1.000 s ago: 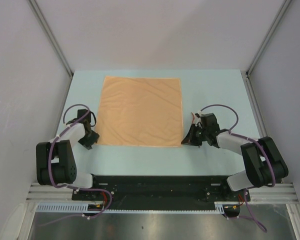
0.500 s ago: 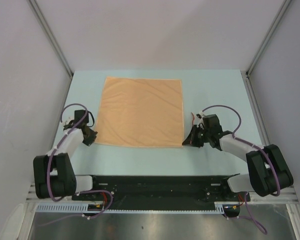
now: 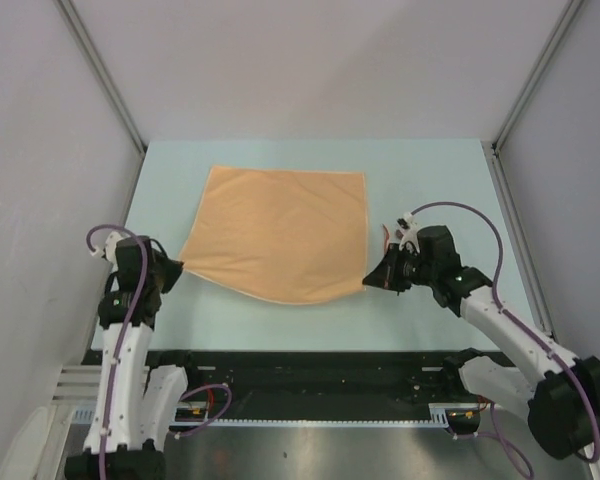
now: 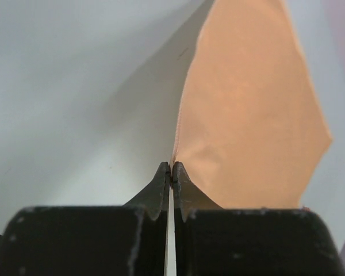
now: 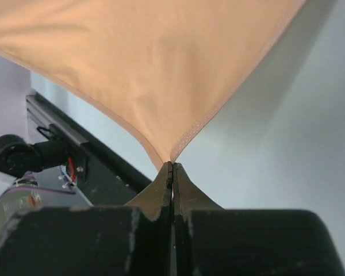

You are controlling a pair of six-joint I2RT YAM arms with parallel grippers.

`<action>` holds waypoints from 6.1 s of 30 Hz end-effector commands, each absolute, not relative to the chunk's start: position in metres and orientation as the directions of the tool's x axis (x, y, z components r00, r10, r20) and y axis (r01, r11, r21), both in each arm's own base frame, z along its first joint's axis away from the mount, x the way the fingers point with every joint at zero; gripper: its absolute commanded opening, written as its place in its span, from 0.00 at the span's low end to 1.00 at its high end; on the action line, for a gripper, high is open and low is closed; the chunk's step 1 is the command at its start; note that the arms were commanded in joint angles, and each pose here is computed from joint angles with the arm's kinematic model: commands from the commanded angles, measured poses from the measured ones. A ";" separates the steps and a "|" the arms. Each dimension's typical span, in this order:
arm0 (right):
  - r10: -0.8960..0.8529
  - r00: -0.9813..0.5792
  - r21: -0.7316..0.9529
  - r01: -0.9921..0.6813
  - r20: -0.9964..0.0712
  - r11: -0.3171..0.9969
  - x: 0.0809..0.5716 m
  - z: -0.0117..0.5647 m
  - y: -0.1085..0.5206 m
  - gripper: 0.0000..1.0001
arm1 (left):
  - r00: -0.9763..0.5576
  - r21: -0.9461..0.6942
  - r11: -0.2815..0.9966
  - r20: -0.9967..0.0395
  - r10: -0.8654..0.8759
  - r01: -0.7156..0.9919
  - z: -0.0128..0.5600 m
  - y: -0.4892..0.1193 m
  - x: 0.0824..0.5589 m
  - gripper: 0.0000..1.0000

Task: Fold the napkin into a case and place the utensils inside
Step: Fold and flatten the napkin at the center of the board.

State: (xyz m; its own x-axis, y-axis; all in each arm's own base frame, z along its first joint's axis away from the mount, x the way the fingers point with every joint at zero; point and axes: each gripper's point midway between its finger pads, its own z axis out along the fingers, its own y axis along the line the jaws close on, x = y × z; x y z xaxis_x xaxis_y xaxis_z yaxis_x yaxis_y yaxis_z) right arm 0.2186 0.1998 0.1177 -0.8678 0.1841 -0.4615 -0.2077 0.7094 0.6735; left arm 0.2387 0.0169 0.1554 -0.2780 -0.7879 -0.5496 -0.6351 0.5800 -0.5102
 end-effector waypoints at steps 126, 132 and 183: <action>0.209 -0.944 0.462 0.072 -0.253 0.884 0.277 0.028 0.134 0.00 | -0.746 0.062 0.757 -0.234 -0.623 -0.651 0.022 0.008 0.225 0.00; 0.218 -0.946 0.446 0.092 -0.240 0.890 0.277 0.017 0.130 0.00 | -0.742 0.051 0.754 -0.227 -0.630 -0.655 0.024 0.006 0.222 0.00; 0.224 -0.935 0.435 0.088 -0.273 0.896 0.294 0.029 0.128 0.09 | -0.595 0.072 0.603 -0.291 -0.749 -0.794 0.036 0.016 0.184 0.45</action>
